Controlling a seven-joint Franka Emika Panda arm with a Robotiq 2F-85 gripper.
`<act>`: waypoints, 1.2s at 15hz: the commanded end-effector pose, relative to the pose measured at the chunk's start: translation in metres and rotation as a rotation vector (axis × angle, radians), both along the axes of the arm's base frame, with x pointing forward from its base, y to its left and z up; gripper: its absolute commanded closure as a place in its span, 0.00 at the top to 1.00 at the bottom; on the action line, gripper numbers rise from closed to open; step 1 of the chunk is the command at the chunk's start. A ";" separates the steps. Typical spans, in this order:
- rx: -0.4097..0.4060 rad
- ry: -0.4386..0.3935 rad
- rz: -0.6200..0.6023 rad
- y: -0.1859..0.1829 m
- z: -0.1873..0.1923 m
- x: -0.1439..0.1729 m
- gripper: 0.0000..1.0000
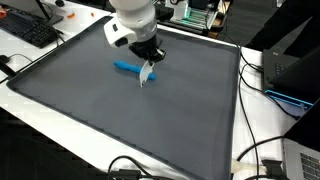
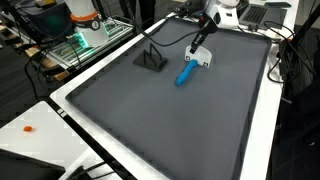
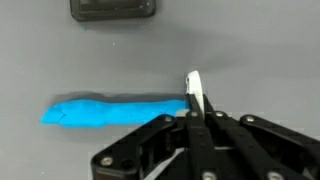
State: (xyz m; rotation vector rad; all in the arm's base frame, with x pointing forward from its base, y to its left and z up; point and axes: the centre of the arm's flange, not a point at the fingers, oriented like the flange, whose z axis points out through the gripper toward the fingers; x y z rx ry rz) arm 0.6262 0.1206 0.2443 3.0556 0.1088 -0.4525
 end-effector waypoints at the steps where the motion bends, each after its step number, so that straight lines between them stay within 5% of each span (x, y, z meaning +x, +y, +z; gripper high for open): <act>1: 0.019 0.084 -0.005 0.000 -0.016 -0.011 0.01; 8: 0.058 0.117 -0.008 0.008 -0.013 -0.017 0.01; 18: 0.043 0.040 0.005 0.002 0.026 -0.011 0.01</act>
